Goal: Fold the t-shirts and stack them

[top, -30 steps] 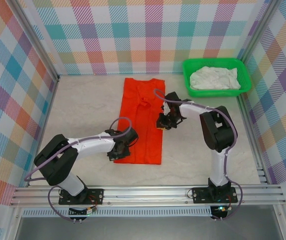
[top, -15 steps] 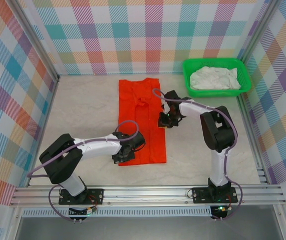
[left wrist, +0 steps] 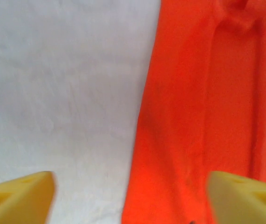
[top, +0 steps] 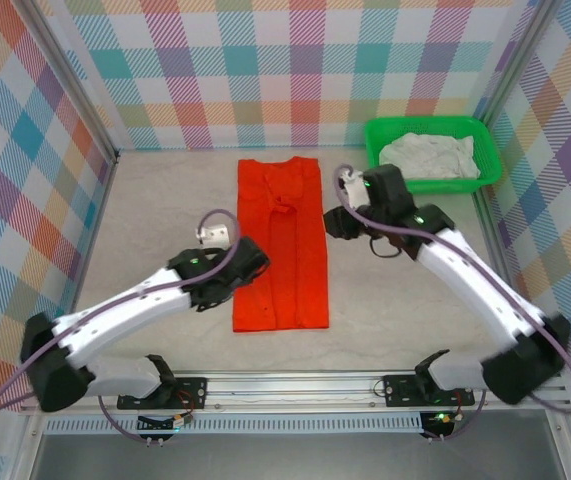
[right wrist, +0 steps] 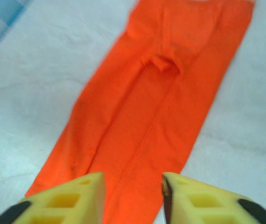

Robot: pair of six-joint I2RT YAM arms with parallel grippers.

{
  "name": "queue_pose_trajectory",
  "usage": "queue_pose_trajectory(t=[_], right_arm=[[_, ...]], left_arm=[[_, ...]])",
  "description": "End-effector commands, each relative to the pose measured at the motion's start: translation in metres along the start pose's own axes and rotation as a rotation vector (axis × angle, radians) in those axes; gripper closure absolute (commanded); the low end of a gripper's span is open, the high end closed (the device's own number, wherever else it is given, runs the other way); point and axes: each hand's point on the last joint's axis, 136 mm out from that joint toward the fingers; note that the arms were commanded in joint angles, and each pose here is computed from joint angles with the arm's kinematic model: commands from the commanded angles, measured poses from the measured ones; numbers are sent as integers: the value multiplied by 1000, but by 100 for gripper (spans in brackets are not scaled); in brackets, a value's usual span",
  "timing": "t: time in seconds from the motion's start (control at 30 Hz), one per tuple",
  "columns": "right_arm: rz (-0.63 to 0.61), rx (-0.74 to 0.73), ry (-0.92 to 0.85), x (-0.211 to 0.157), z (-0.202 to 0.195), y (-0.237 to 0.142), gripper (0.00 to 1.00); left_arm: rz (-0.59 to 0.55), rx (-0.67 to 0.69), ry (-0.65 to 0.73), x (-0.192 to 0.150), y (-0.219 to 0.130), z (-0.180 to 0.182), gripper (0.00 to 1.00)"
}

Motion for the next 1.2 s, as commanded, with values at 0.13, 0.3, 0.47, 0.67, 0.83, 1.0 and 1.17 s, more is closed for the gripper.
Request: queue_pose_trajectory(t=[0.13, 0.3, 0.47, 0.67, 0.83, 1.0, 1.17], right_arm=[[-60, 204, -264, -31, 42, -35, 46], [81, 400, -289, -53, 72, -35, 26], [279, 324, -567, -117, 77, -10, 27], [517, 354, -962, -209, 89, 26, 26], [555, 372, -1018, -233, 98, 61, 26], [571, 365, -1026, -241, 100, 87, 30], [606, 372, -1029, -252, 99, 99, 32]], left_arm=[[-247, -96, 50, 61, -30, 33, 0], [-262, -182, 71, 58, -39, 43, 0], [-255, -227, 103, 46, -36, 46, 0], [-299, -267, 98, 48, -34, 39, 0], [-352, -299, 123, 54, -33, 29, 0], [-363, -303, 163, 58, -36, 25, 0], [-353, -310, 180, 57, -36, 22, 0]])
Point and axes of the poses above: each hand's point on the last joint's axis, 136 mm out from that joint toward the fingers, its own y axis out along the fingers, its own z axis along the line the jaws close on, x = y × z, and after that the axes turned 10 degrees about -y, right-handed
